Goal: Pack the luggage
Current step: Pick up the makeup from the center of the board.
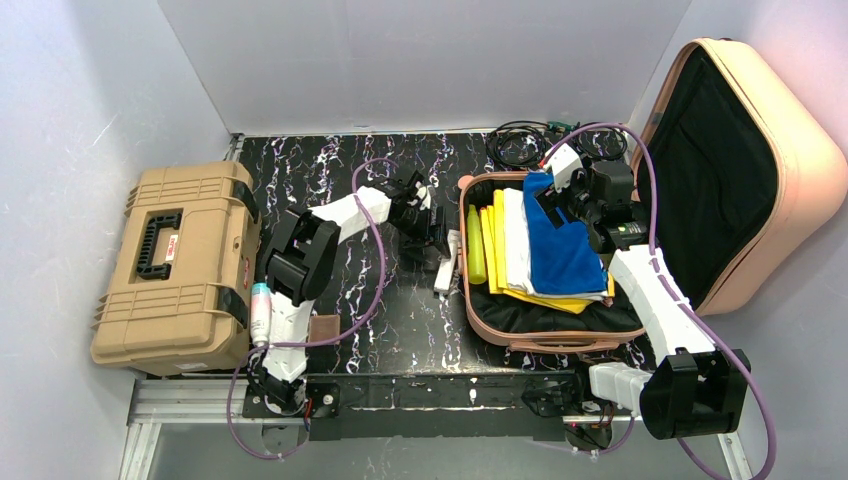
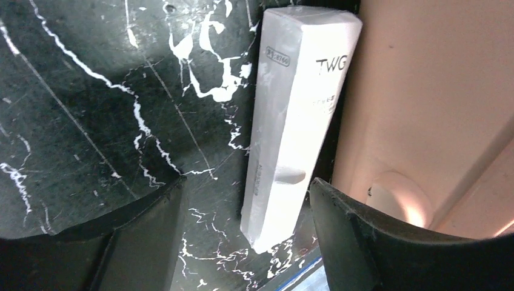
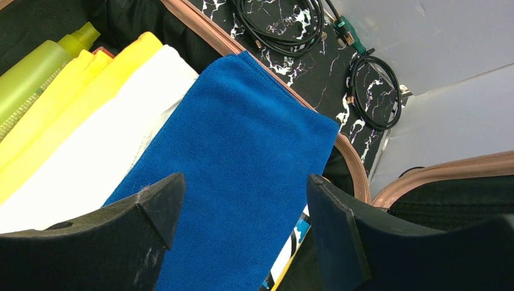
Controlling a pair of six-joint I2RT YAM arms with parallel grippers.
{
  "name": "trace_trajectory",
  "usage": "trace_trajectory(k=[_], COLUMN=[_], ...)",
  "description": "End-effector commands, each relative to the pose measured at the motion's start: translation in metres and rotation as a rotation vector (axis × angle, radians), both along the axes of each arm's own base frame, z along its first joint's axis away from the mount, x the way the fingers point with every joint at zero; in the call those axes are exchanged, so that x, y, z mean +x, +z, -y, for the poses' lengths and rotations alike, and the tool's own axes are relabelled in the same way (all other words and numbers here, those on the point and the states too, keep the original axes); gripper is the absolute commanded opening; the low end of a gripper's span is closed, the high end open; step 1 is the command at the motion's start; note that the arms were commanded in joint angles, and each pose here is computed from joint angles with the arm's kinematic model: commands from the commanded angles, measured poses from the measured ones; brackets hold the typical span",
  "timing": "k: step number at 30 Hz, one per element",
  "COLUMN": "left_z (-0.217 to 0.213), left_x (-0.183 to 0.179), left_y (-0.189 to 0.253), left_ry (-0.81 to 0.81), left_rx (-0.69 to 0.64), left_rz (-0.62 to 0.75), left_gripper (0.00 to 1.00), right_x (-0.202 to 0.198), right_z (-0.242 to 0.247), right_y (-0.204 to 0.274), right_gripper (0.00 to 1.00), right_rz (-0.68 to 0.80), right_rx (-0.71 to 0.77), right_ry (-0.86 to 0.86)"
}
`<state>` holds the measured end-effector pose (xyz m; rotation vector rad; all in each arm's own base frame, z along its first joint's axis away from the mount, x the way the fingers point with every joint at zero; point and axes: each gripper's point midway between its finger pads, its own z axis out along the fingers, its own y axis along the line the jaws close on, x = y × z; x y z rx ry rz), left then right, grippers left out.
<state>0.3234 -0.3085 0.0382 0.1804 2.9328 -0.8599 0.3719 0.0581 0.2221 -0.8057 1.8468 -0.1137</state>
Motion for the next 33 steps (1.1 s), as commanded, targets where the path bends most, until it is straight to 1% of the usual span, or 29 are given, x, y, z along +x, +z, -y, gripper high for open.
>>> trace_trajectory(k=[1,3,6,9,14,19,23,25,28,29,33], left_z=[0.009,0.01,0.012,0.01,-0.005,-0.013,-0.016,-0.017,-0.02,-0.021,-0.03], left_x=[0.0,-0.001,-0.005,-0.01,-0.015,-0.014,-0.014,-0.016,-0.018,-0.019,-0.015], left_y=[-0.009,-0.012,-0.017,-0.025,-0.041,-0.051,-0.058,-0.063,-0.068,-0.068,-0.065], left_ry=[-0.013,-0.019,-0.036,-0.058,-0.067,-0.058,-0.058,-0.063,-0.064,-0.064,-0.048], left_rx=[-0.003,0.008,0.025,0.076,0.202,0.256,0.279,0.292,0.31,0.315,0.336], left_rz=[-0.001,0.005,0.01,0.019,0.014,0.01,0.001,-0.008,-0.022,-0.023,-0.018], left_gripper=[0.73,0.75,0.81,0.82,0.81,0.75,0.67,0.62,0.48,0.46,0.44], right_x=[0.003,0.003,0.003,0.003,0.002,0.002,0.002,0.002,0.002,0.002,0.002], right_z=[0.0,0.0,0.0,0.0,0.0,0.0,0.0,0.0,0.0,0.0,0.0], right_y=[0.013,0.014,0.014,0.015,0.015,0.016,0.017,0.017,0.017,0.017,0.016], right_gripper=[0.81,0.81,0.81,0.81,0.81,0.81,0.81,0.81,0.8,0.8,0.8], right_rz=[0.038,0.039,0.041,0.041,0.042,0.044,0.044,0.044,0.043,0.044,0.041], right_rx=[0.012,0.013,0.013,0.013,0.014,0.014,0.015,0.014,0.014,0.014,0.015], right_ry=[-0.003,-0.003,-0.001,-0.001,0.0,0.001,0.001,0.001,0.0,0.0,0.001])
